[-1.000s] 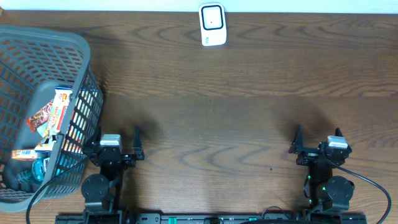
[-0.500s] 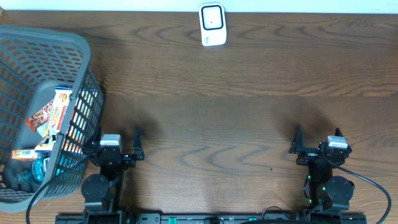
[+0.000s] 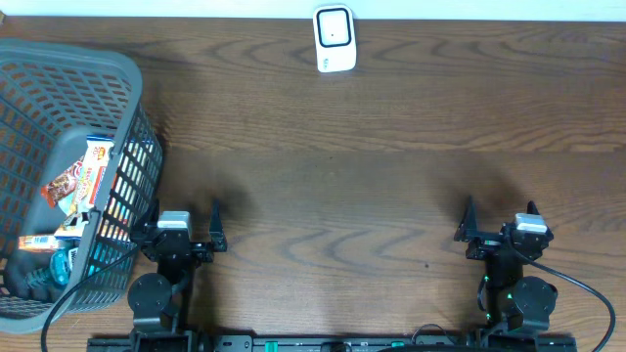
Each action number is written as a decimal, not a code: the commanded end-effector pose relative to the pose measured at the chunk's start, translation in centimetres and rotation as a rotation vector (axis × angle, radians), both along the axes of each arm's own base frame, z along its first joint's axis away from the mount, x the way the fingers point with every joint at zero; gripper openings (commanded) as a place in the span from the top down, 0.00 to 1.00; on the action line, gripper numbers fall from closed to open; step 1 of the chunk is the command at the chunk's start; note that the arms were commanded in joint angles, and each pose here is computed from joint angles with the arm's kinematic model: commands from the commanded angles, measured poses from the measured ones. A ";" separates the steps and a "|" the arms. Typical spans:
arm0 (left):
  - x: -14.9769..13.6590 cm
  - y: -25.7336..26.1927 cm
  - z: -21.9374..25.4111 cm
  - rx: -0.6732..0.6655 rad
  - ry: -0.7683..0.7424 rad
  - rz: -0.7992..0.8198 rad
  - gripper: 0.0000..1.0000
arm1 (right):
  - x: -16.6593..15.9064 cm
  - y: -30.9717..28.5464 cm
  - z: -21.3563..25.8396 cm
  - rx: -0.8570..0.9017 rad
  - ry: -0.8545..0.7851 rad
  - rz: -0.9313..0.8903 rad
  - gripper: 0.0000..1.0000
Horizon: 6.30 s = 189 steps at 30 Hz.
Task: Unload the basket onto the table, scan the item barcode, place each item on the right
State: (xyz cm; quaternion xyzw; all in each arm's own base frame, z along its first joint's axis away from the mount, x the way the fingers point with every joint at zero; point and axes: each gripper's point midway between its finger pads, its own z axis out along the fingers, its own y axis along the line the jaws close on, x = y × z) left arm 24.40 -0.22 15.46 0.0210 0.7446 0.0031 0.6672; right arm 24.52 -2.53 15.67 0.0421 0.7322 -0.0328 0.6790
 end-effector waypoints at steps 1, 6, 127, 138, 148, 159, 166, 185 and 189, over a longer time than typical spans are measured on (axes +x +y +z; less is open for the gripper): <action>0.0 -0.2 -1.6 -0.008 0.036 -0.012 0.00 | 0.0 0.0 0.0 -0.016 0.000 -0.003 0.01; 0.0 -0.2 -1.6 -0.008 0.036 -0.012 0.00 | 0.0 0.0 0.0 -0.016 0.000 -0.003 0.01; -3.0 20.9 12.1 -0.910 0.753 1.083 0.02 | 0.0 0.0 0.0 -0.016 0.000 -0.003 0.01; -2.6 21.9 1.7 -1.064 0.980 1.024 0.02 | 0.0 0.0 0.0 -0.016 0.000 -0.003 0.01; -2.7 20.2 -6.2 -1.103 1.025 0.958 0.02 | 0.0 0.0 0.0 -0.016 0.000 -0.003 0.01; -1.5 19.4 -10.7 -1.094 0.978 0.889 0.02 | 0.0 0.0 0.0 -0.016 0.000 -0.003 0.01; 1.3 19.3 -11.3 -1.099 0.914 0.793 0.14 | 0.0 0.0 0.0 -0.016 0.000 -0.003 0.01; 8.1 19.0 0.4 -1.021 0.627 0.504 0.93 | 0.0 0.0 0.0 -0.016 0.000 -0.003 0.01; 8.0 19.0 6.8 -0.937 0.475 0.470 0.93 | 0.0 0.0 0.0 -0.016 0.000 -0.003 0.01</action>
